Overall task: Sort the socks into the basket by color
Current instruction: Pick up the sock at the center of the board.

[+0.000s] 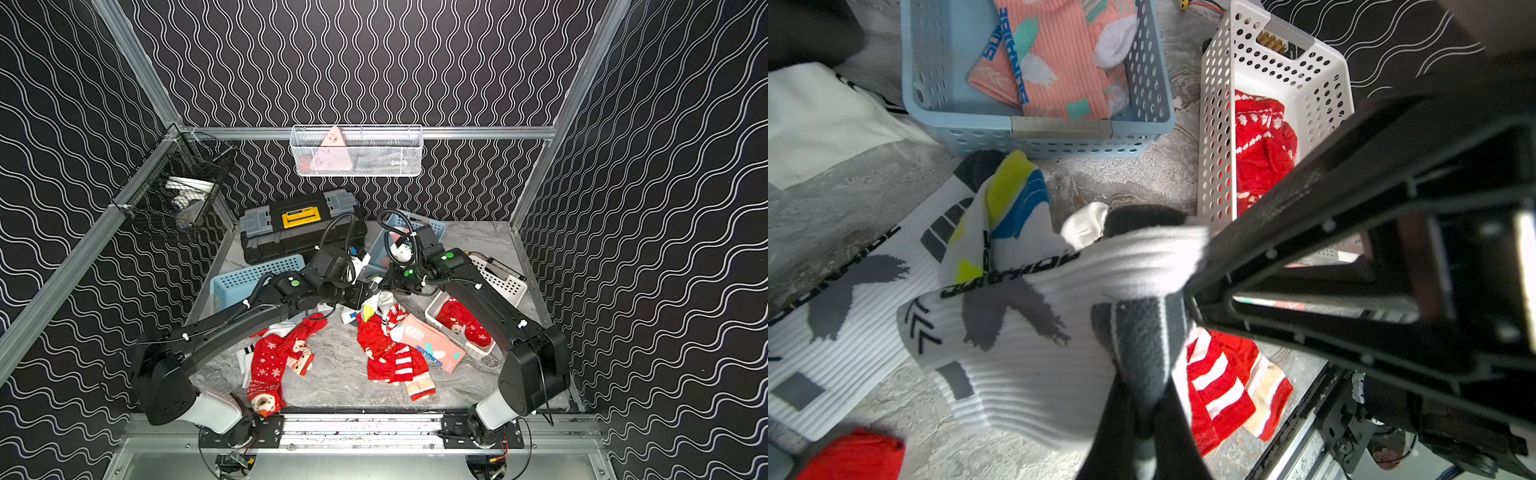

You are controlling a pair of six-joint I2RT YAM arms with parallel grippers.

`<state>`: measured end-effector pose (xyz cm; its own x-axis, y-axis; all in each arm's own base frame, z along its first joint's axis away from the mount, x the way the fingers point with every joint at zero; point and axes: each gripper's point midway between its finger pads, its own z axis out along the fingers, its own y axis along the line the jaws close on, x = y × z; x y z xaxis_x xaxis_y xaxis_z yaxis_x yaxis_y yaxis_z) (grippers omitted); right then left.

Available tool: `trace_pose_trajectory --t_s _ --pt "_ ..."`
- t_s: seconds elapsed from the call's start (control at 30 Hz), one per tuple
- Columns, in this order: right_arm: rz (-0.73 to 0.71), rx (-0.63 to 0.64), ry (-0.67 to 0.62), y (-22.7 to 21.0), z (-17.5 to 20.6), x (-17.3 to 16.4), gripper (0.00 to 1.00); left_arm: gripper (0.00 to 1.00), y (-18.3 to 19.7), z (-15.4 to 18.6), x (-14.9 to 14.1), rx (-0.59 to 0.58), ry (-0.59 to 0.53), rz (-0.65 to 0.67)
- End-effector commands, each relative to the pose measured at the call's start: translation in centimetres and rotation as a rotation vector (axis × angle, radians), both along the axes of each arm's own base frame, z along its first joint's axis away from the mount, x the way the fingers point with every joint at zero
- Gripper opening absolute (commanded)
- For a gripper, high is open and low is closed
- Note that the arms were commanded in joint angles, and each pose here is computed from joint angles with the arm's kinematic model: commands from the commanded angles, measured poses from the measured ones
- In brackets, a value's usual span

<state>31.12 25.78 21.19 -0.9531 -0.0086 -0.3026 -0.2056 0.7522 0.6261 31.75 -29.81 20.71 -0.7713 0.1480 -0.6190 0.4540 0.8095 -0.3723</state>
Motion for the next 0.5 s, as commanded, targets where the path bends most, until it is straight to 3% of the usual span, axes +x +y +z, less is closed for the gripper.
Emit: trace_pose_trajectory --t_s 0.0,0.03,0.07,0.17,0.27,0.33,0.4,0.43,0.47 --pt "0.005 0.015 -0.024 0.4 0.6 0.5 0.32 0.00 -0.5 0.7 0.1 -0.032 -0.016 -0.004" --pt "0.006 0.015 -0.024 0.4 0.6 0.6 0.43 0.00 -0.4 0.6 0.1 -0.031 -0.014 -0.004" --pt "0.008 0.019 -0.026 0.5 0.6 0.7 0.46 0.00 -0.4 0.6 0.0 -0.031 -0.015 -0.006" --pt "0.009 0.039 -0.028 1.0 0.6 1.1 0.46 0.00 -0.3 0.5 -0.2 -0.028 -0.011 -0.008" --pt "0.022 0.045 -0.020 1.4 0.7 1.2 0.25 0.00 -0.3 0.3 -0.3 -0.027 -0.006 -0.007" --pt "0.025 0.044 -0.025 1.4 1.0 1.1 0.04 0.00 -0.3 0.4 -0.2 -0.030 -0.007 -0.004" --pt "0.019 0.036 -0.031 1.1 1.1 1.0 0.00 0.00 -0.1 0.4 -0.2 -0.024 -0.009 0.003" --pt "0.015 0.029 -0.036 0.9 1.3 0.9 0.00 0.05 0.0 0.5 -0.1 -0.019 -0.013 0.006" --pt "0.011 0.019 -0.039 0.7 1.4 0.8 0.00 0.17 0.0 0.6 -0.1 -0.016 -0.017 0.009"
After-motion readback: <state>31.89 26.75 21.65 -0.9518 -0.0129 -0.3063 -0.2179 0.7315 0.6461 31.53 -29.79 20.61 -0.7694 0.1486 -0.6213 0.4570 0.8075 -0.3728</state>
